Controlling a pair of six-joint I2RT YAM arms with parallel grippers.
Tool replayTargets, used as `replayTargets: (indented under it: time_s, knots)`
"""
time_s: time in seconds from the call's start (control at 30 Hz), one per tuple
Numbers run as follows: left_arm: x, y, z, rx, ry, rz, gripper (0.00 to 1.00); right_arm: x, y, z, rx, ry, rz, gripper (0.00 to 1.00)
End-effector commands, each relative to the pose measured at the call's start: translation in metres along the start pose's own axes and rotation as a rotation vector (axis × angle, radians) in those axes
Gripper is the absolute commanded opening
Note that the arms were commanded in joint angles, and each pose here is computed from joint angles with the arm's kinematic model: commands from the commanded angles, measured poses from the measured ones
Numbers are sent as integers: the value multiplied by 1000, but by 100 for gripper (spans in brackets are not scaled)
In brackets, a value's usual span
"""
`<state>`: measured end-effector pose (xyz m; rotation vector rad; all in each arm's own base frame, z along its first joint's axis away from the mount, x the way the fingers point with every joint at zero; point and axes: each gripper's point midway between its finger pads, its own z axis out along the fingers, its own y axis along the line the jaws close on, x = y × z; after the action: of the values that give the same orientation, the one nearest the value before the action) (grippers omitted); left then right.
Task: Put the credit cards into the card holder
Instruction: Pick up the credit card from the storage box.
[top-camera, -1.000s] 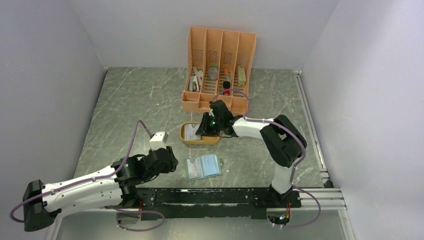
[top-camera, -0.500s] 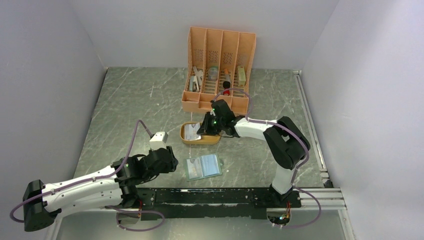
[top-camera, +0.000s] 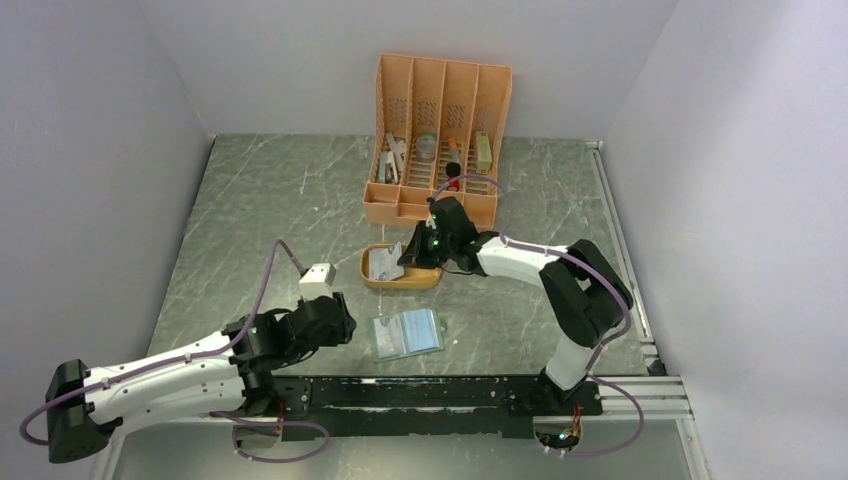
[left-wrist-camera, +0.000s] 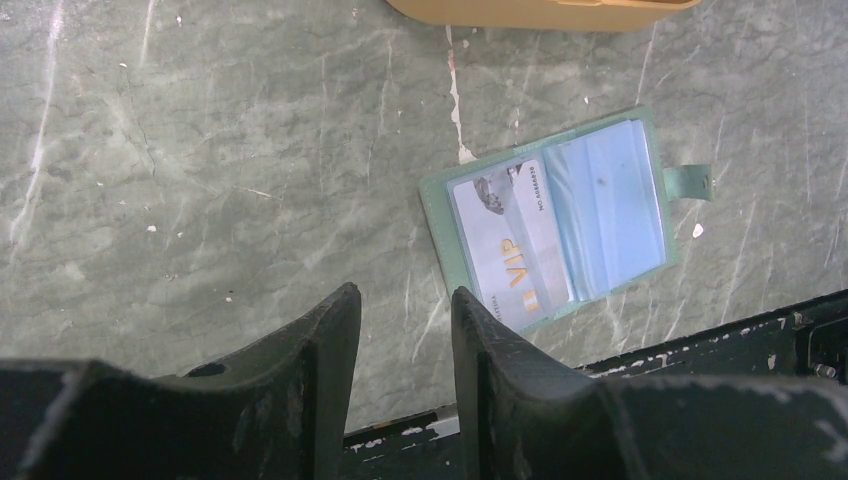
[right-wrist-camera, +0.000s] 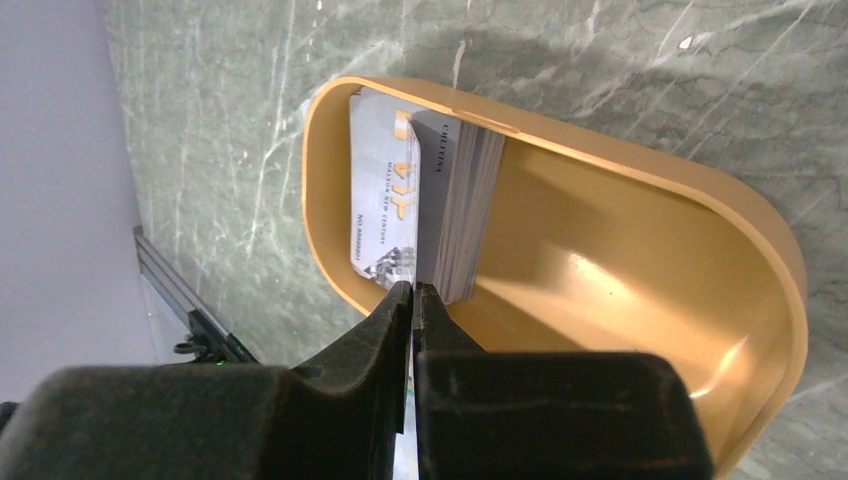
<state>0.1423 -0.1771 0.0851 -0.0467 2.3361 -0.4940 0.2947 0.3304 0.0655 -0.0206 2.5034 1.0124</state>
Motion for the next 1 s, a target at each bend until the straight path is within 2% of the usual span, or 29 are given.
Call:
replayTargets:
  time_s: [0.0, 0.37, 0.47, 0.6, 0.7, 0.87, 0.97]
  knots:
    - [-8, -5, -2, 8, -29, -2, 44, -4, 9, -13, -27, -7, 23, 0]
    - [-19, -10, -6, 14, -52, -2, 44, -13, 40, -35, -115, -18, 85, 0]
    - [-22, -11, -9, 10, -57, -2, 43, -16, 46, -45, -132, -17, 199, 0]
    - [-30, -13, -14, 14, -76, -12, 43, -22, 45, -61, -139, -27, 445, 0]
    - [-36, -14, -18, 15, -91, -22, 43, -25, 43, -69, -74, -18, 575, 0]
    - [-39, -11, -22, 10, -103, -29, 43, -27, 47, -78, -6, 7, 612, 0]
    - [-39, -11, -23, 11, -104, -36, 43, -28, 50, -83, -22, -4, 612, 0]
